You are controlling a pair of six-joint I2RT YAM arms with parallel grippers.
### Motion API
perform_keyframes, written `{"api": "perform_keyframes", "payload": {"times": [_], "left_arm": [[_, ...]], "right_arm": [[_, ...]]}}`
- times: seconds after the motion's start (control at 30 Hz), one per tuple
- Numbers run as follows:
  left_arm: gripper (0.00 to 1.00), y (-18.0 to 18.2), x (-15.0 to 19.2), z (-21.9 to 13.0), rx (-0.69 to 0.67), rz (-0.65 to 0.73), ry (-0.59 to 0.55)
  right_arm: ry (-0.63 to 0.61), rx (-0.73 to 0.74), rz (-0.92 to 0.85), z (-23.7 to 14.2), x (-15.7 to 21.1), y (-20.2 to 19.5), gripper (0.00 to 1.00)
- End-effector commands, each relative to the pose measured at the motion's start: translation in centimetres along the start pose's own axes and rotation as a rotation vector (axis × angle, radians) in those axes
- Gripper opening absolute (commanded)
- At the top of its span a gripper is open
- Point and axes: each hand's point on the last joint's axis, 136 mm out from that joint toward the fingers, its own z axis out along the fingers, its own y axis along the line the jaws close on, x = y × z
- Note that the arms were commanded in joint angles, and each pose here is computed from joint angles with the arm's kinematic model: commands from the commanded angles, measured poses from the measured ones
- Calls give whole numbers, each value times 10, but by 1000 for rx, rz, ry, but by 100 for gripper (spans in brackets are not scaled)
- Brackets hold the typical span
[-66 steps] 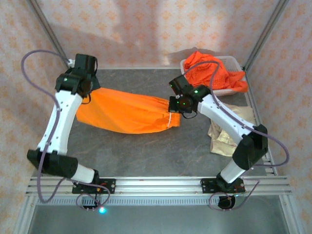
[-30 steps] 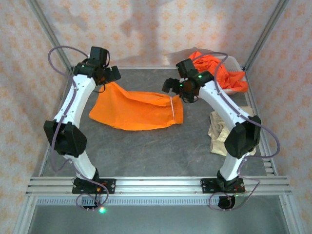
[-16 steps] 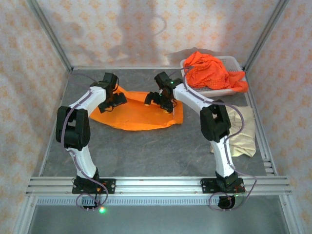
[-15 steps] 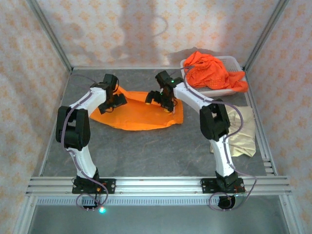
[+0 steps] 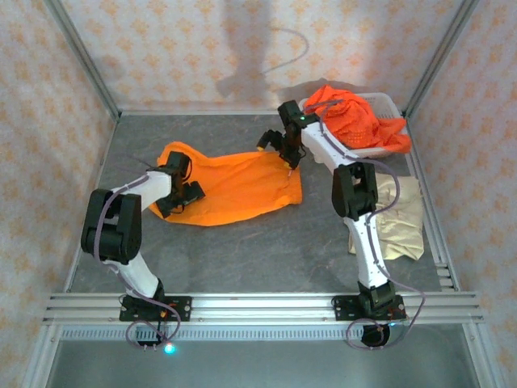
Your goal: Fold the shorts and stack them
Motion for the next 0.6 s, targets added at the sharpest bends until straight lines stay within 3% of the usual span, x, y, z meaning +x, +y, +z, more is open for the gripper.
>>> {"api": "perform_keyframes", "payload": {"times": [0.0,0.17,0.3,0.4,0.57], "left_arm": [[100,-4,-15,-25,69,-57,-51],[100,-25,-71,-101,183,-77,-198],[100,-60,-108,-139,298,-69,-227],[100,-86,-122,-131,352,-74,-178],[100,-108,-136,-83,343,-100,-101]], "right_arm": [[37,41,22,1,9,-6,99],[-1,20,-47,-27,14,7,99],[-75,-40,-148,-65,31,36,99],[-102,-81,-176,-83,48,46,99],[-70,-140,-180,-80,83,47,99]]}}
